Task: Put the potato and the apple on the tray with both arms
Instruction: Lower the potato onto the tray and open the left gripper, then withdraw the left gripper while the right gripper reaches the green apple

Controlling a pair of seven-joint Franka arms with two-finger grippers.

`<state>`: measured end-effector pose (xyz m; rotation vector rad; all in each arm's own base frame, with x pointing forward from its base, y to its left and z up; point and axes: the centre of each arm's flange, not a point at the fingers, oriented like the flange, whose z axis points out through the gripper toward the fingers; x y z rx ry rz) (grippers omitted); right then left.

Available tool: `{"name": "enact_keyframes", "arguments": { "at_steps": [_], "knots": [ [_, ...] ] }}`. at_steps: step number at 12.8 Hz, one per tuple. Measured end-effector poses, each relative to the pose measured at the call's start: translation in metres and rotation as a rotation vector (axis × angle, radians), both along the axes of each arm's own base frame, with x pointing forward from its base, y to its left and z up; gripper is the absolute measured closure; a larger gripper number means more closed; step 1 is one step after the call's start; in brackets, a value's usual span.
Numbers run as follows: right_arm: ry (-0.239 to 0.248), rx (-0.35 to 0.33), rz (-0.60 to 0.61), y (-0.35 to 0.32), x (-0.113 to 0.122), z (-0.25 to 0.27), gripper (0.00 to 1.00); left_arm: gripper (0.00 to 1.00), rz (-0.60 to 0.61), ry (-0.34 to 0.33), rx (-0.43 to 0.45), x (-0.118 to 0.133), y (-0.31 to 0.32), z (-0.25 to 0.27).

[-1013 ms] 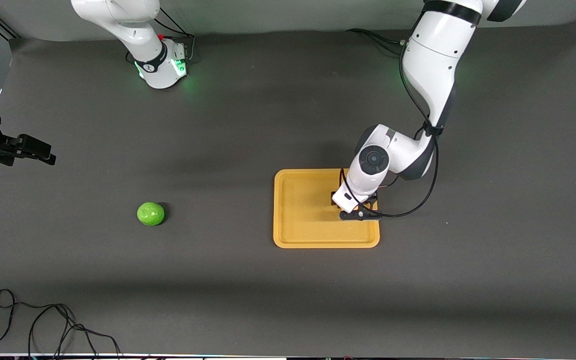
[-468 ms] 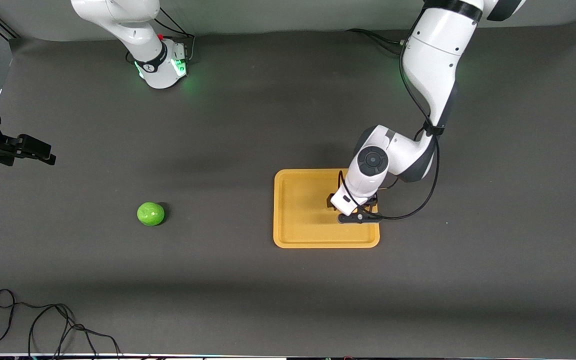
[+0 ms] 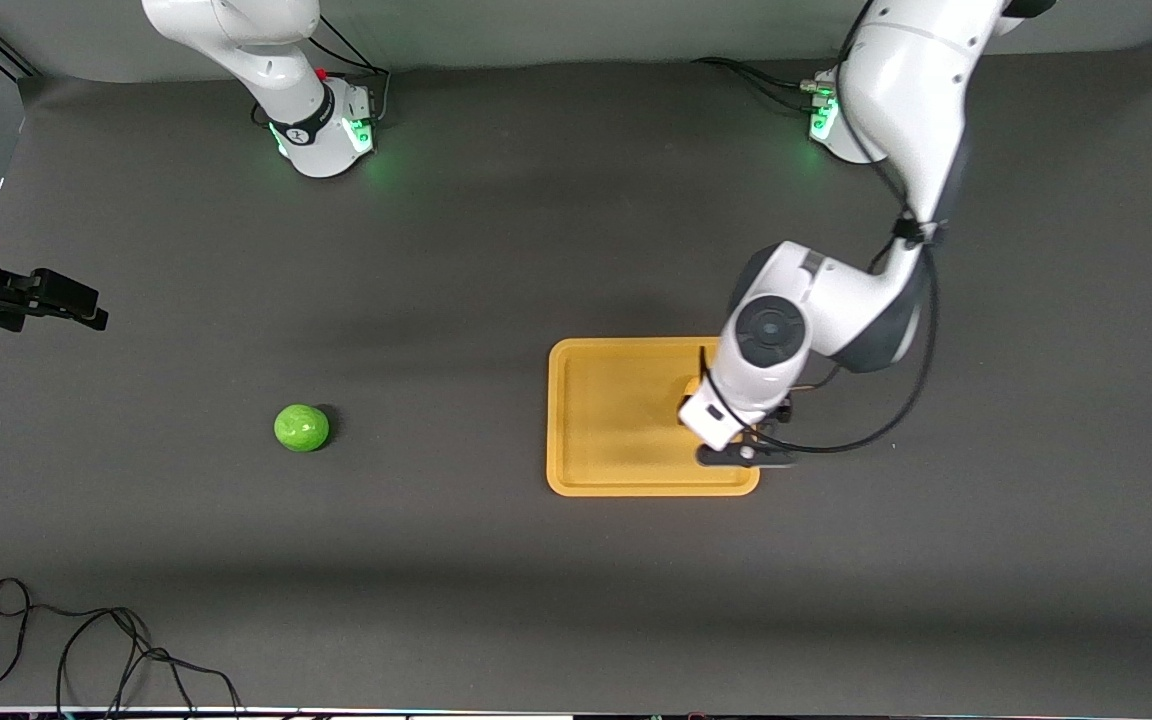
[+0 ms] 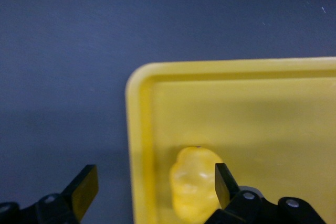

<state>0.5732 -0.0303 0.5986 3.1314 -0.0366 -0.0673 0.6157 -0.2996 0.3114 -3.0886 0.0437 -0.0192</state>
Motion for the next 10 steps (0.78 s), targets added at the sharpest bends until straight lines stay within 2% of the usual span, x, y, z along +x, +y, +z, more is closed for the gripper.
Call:
{"name": "enact_keyframes", "arguments": {
  "at_steps": [4, 7, 10],
  "knots": [
    [0.009, 0.06, -0.006, 0.02, -0.002, -0.006, 0.0, 0.01, -0.052, 0.055, 0.024, 0.023, 0.112, 0.073],
    [-0.044, 0.06, 0.023, 0.063, 0.006, -0.03, 0.0, 0.01, -0.085, 0.103, 0.023, 0.027, 0.207, 0.123],
    [-0.083, 0.06, 0.039, 0.079, 0.014, -0.084, 0.0, 0.0, -0.081, 0.098, 0.035, 0.027, 0.255, 0.158]
  ]
}}
